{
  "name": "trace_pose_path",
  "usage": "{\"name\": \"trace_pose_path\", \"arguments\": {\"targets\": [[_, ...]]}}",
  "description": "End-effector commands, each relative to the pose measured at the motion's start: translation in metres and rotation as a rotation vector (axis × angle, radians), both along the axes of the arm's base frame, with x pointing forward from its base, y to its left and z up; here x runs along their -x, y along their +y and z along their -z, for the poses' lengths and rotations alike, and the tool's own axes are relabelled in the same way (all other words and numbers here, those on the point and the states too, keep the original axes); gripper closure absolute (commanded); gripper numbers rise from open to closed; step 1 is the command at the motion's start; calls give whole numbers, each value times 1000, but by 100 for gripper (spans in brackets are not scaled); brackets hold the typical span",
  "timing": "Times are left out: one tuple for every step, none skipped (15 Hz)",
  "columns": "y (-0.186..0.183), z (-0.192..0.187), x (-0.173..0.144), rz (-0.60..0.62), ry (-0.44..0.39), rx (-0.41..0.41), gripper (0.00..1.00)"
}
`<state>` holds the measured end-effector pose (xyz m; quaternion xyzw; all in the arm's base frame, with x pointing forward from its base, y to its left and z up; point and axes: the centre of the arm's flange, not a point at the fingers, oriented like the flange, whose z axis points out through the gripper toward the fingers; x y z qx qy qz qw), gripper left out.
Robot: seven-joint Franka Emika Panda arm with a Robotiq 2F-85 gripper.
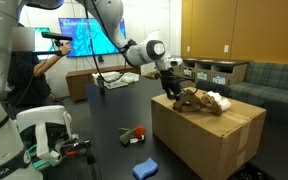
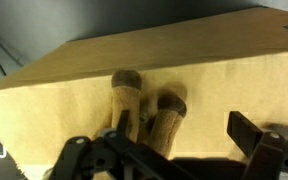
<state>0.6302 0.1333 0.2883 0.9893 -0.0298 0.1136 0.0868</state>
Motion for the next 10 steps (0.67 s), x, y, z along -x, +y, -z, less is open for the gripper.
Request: {"name": "trace_pose_path", "arguments": {"targets": [[-15,15,-14,0,-78,77,0],[-21,21,-16,9,-93,99,0],[-29,29,-20,21,-105,118,0],[-37,34,-23,32,-112,133,0],[-44,42,-25,42,-119,148,0],[-50,49,-29,53,-125,159,0],[-56,54,-32,61,-124,164,0],[-60,60,-33,70,-124,170,11],[-63,64,-35,76,-121,170,26],[-65,66,-36,81,-112,166,34]]}}
